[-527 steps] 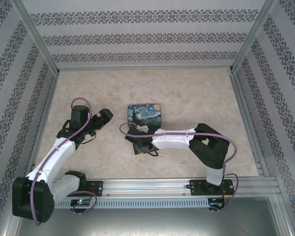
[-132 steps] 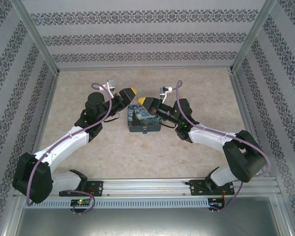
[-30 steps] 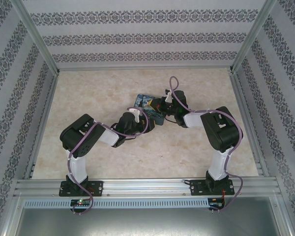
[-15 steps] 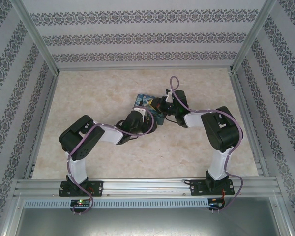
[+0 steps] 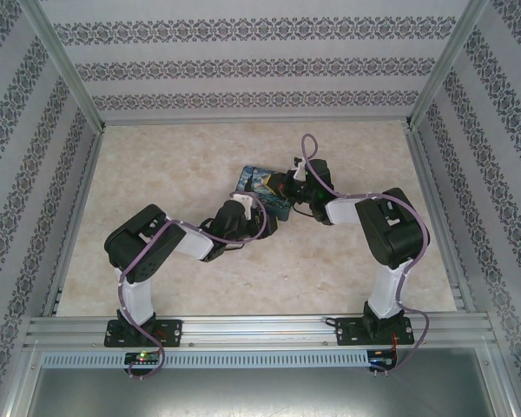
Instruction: Unlock the padlock with the key
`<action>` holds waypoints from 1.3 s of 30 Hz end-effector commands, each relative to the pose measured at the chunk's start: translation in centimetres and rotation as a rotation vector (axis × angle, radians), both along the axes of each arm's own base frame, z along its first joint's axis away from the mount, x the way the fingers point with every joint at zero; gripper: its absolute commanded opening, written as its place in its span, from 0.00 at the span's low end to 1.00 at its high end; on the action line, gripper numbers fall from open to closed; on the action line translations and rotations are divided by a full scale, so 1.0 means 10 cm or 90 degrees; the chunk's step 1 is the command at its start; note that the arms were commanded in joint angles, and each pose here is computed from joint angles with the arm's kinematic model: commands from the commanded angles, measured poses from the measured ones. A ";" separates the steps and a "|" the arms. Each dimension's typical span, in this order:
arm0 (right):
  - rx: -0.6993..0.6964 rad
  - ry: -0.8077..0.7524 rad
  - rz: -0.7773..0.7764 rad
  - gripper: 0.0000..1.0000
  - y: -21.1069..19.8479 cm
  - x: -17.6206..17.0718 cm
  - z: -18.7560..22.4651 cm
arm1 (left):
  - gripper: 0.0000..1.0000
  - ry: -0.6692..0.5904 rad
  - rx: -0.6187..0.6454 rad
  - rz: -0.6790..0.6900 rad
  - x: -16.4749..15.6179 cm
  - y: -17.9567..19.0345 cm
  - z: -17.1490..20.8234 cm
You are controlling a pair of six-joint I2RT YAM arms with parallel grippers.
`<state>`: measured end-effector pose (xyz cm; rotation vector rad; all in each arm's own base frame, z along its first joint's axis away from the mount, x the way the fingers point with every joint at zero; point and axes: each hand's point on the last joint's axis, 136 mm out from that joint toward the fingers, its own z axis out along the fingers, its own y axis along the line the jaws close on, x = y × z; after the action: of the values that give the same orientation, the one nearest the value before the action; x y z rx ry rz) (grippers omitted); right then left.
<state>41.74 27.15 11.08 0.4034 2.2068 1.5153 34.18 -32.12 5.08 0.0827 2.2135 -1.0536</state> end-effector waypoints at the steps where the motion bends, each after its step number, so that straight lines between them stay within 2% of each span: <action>1: 0.008 -0.011 0.008 0.00 -0.01 0.01 0.00 | 0.62 -0.007 -0.075 0.010 0.02 -0.04 0.22; 11: 0.011 -0.013 0.007 0.00 -0.02 -0.01 0.03 | 0.59 0.031 -0.091 0.087 0.13 0.08 0.01; 26: 0.011 -0.011 0.004 0.00 -0.03 -0.01 0.01 | 0.59 0.067 -0.141 0.139 0.21 0.10 -0.17; 39: 0.014 -0.014 0.004 0.00 -0.02 0.00 0.05 | 0.71 0.107 -0.066 0.161 0.08 0.29 -0.51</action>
<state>41.64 27.17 11.16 0.3948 2.1976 1.5226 36.32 -31.97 6.06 -0.2607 2.0573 -1.2498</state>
